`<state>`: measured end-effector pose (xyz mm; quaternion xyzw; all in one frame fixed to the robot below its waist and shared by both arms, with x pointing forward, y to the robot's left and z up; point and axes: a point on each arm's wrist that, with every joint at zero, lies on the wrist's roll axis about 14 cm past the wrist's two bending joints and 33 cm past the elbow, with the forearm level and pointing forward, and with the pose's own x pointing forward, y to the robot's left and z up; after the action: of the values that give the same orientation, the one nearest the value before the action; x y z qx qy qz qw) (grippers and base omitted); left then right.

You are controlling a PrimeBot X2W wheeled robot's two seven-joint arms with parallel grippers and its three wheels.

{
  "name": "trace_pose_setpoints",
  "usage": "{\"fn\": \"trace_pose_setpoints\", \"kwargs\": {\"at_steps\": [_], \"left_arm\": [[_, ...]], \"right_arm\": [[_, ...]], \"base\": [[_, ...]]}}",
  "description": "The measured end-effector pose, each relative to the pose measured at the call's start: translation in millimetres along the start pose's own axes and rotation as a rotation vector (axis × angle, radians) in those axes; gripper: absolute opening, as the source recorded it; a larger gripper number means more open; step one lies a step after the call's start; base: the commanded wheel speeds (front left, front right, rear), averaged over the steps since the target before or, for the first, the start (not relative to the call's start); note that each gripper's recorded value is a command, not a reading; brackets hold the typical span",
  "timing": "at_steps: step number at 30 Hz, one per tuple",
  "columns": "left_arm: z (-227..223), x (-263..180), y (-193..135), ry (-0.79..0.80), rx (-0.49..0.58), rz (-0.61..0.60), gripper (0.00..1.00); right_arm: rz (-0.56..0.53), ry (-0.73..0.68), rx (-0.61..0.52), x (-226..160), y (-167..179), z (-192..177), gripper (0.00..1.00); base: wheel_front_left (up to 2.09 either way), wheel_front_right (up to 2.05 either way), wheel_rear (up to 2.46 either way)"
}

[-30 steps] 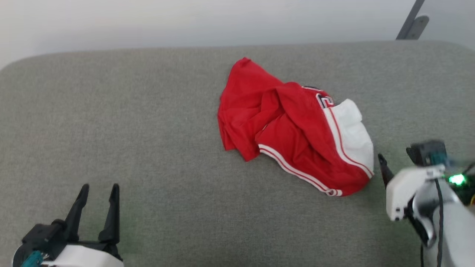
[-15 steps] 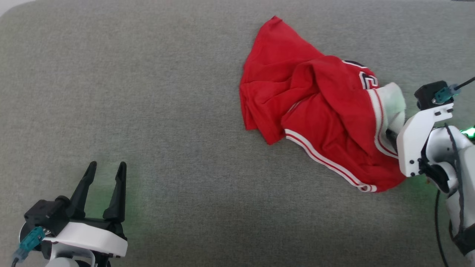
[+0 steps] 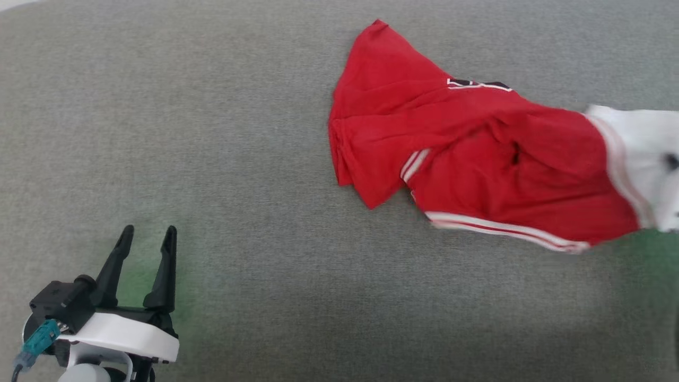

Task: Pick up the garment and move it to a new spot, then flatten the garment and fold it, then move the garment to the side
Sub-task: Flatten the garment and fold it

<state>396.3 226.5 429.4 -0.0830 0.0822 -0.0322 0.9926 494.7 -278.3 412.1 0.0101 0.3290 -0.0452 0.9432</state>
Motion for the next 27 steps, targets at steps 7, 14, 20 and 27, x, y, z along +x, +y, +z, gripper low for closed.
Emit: {"fn": "trace_pose_setpoints", "kwargs": {"at_steps": [7, 14, 20, 27], "left_arm": [[-2.8, 11.4, -11.9, 0.007, -0.004, -0.045, 1.00], [-5.1, 16.1, -15.5, 0.020, 0.010, -0.076, 1.00], [18.2, 34.5, -46.1, -0.032, 0.050, -0.221, 1.00], [41.0, 38.9, -131.8, -0.035, 0.208, -0.653, 1.00]], "right_arm": [[-0.303, -0.118, 0.190, -34.0, -104.0, -5.8, 0.00], [-0.383, -0.175, 0.225, -41.9, -111.4, -15.9, 0.20], [-0.391, -0.299, 0.174, -51.6, -107.8, 3.9, 1.00], [-0.396, -0.418, 0.146, -82.7, -105.5, 4.5, 1.00]], "base": [[0.00, 0.00, 0.00], [0.00, 0.00, 0.00], [0.00, 0.00, 0.00], [0.00, 0.00, 0.00]]}}
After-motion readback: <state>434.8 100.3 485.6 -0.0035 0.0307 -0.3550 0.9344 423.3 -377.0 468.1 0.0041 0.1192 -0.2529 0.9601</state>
